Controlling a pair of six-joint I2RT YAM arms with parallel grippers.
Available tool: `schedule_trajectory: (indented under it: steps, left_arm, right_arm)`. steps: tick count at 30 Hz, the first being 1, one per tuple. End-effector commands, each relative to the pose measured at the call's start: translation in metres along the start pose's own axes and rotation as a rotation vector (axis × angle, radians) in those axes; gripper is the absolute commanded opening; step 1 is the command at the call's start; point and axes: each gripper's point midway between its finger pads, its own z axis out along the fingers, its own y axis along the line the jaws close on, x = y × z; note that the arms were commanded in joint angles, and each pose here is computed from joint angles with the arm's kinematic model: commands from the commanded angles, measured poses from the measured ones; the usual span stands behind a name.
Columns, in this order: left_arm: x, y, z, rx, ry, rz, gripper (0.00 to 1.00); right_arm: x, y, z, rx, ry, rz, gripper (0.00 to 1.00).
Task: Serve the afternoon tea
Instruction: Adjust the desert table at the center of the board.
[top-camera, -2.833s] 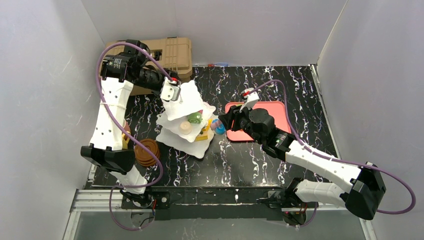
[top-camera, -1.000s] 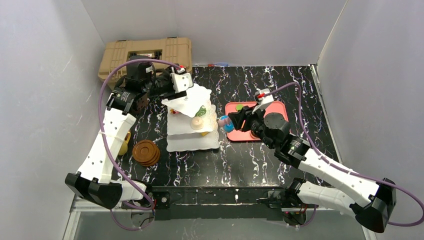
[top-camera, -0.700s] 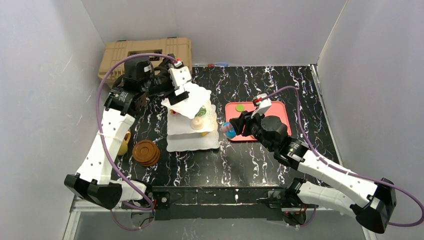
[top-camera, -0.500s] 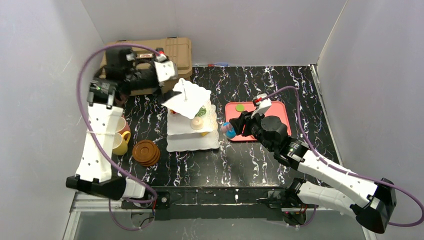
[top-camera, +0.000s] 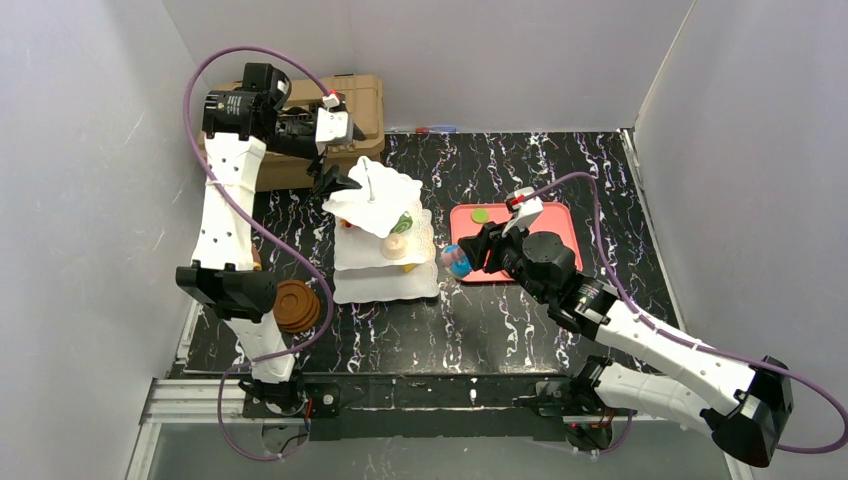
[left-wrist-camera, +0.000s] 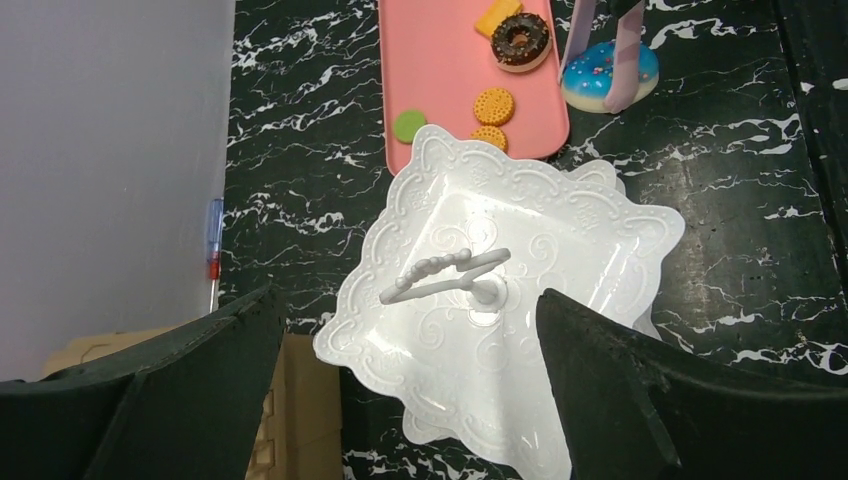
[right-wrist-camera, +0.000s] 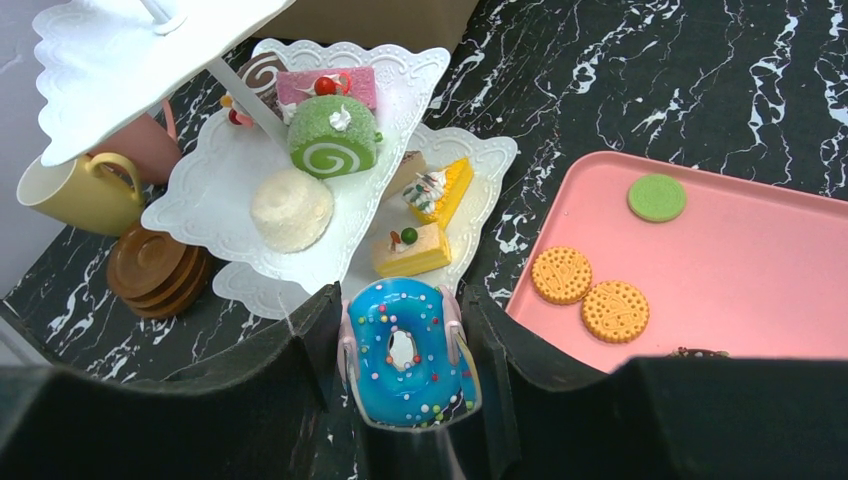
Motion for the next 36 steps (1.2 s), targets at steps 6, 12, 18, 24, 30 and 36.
schedule_trajectory:
  steps: [6, 12, 18, 24, 30, 36]
  left_arm:
    - [-0.025, -0.012, 0.003, 0.027, -0.083, -0.011, 0.80]
    - [-0.024, -0.016, 0.008, 0.048, -0.089, -0.040, 0.57]
    - [-0.021, -0.022, 0.013, 0.072, -0.083, -0.062, 0.52]
    - [-0.017, -0.018, 0.015, 0.069, -0.073, -0.068, 0.42]
    - [-0.030, -0.016, 0.011, 0.051, -0.101, -0.056, 0.31]
    - [-0.045, -0.017, 0.004, 0.026, -0.121, -0.048, 0.26]
  right_arm:
    - [-0.021, 0.012, -0.003, -0.040, -0.065, 0.042, 0.21]
    - [-0.021, 0.012, -0.001, -0.039, -0.066, 0.050, 0.20]
    - [-0.022, 0.011, -0.003, -0.033, -0.067, 0.055, 0.19]
    - [-0.022, 0.011, -0.003, -0.033, -0.067, 0.060, 0.19]
    - [-0.023, 0.013, -0.002, -0.038, -0.065, 0.060, 0.18]
    - [-0.023, 0.014, -0.001, -0.043, -0.064, 0.065, 0.18]
